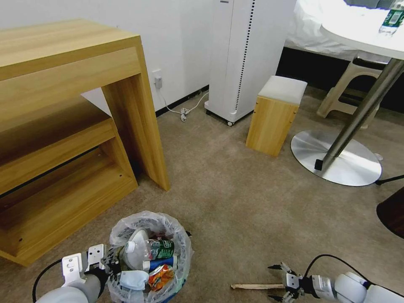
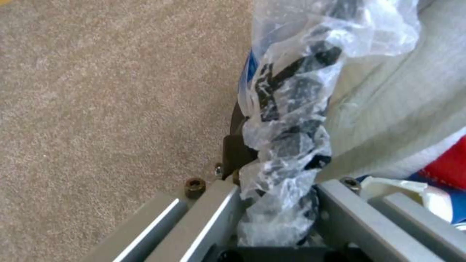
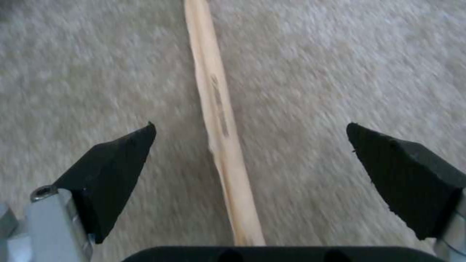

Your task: Pick up the trash bin and place the garbage on the floor into it.

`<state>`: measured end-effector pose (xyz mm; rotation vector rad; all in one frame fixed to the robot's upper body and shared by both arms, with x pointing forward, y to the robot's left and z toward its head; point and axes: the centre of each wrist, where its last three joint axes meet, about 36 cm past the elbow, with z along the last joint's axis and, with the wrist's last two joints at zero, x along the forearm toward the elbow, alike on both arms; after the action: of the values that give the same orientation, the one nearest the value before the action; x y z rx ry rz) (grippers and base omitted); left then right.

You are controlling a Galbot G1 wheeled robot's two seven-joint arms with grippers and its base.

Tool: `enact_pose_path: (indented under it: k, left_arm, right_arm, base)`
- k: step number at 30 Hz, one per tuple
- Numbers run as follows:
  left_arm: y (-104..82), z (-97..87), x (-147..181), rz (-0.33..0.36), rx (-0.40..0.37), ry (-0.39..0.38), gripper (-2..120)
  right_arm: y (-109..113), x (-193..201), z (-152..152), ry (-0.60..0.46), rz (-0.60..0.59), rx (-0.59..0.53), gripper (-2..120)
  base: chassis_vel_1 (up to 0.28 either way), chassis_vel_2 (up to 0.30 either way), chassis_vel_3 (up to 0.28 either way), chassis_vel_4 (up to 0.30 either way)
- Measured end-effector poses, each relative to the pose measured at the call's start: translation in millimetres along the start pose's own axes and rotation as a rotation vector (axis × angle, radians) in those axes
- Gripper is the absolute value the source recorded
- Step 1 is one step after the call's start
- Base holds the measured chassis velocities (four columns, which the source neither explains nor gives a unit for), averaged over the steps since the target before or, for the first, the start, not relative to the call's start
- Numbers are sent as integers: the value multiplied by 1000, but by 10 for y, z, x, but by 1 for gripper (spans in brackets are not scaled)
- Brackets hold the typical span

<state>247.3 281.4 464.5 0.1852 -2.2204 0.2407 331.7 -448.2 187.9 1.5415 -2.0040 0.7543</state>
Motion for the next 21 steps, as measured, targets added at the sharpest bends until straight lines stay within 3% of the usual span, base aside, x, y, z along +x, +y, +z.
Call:
enact_pose_path:
  k: [21]
  left_arm:
    - [-36, 8, -12, 7, 1, -8, 0]
  right_arm:
    - [133, -243, -31, -24, -50, -9, 100]
  base:
    - [0, 0, 0, 0]
